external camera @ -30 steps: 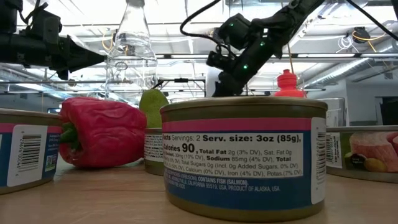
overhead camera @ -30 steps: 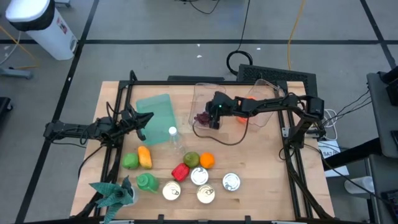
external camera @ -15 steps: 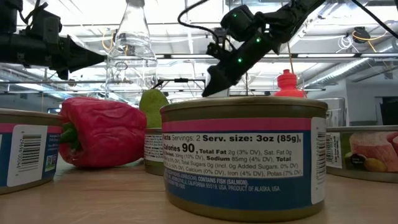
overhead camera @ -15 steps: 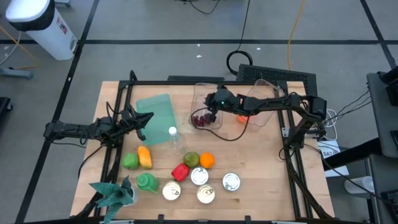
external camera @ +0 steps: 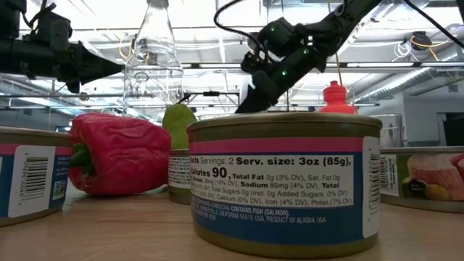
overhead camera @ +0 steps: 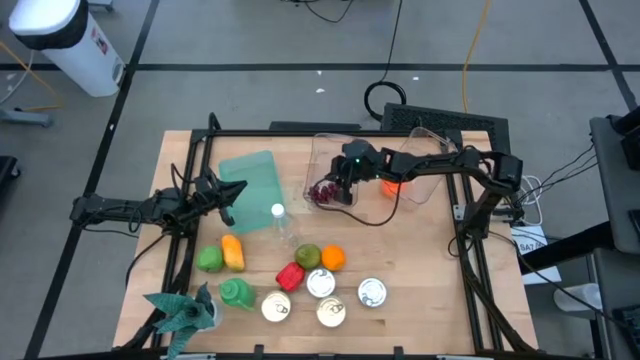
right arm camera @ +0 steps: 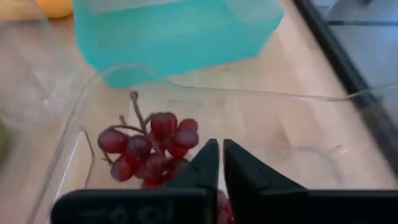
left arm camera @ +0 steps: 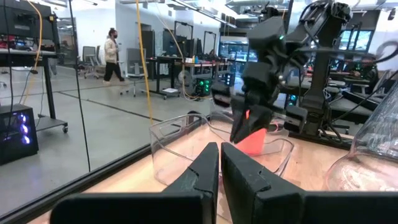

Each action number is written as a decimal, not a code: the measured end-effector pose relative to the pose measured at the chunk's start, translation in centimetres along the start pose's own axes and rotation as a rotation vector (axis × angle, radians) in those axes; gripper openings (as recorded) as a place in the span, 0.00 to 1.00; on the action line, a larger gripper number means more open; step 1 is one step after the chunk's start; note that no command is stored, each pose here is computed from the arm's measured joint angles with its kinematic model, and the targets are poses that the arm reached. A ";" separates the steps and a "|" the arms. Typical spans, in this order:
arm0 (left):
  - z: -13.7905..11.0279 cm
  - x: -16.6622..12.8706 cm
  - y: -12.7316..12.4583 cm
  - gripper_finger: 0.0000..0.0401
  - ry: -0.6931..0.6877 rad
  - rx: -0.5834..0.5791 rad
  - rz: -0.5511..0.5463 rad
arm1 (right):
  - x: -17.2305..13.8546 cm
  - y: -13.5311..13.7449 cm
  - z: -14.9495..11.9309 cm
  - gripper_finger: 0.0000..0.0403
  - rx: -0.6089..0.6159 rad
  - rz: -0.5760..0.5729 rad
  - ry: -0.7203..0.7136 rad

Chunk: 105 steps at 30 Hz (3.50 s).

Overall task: Pick & Place Food Item
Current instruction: Put the red grapes into the left transparent bin, then put the right green tuna can into the green bin

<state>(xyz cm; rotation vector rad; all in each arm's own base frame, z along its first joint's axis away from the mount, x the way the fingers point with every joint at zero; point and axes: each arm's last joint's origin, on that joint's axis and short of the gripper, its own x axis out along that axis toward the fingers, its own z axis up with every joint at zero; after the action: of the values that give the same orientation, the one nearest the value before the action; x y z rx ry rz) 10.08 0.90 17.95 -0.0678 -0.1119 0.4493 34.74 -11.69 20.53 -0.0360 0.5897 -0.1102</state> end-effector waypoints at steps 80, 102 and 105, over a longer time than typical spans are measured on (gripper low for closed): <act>0.0 0.0 0.0 0.06 -0.004 -0.059 0.008 | -19.5 11.4 -6.4 0.00 0.006 0.178 -0.543; 0.1 0.0 0.0 0.06 -0.005 -0.046 0.000 | -17.5 11.7 -10.2 0.00 0.039 0.198 -0.556; 0.1 0.0 0.0 0.06 -0.005 -0.047 -0.002 | -17.6 11.8 -10.2 0.01 0.044 0.208 -0.557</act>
<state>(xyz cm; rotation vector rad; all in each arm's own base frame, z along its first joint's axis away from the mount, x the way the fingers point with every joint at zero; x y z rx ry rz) 10.07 0.90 18.02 -0.1127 -0.1276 0.4452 15.66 2.05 20.98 0.0371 0.0327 0.0890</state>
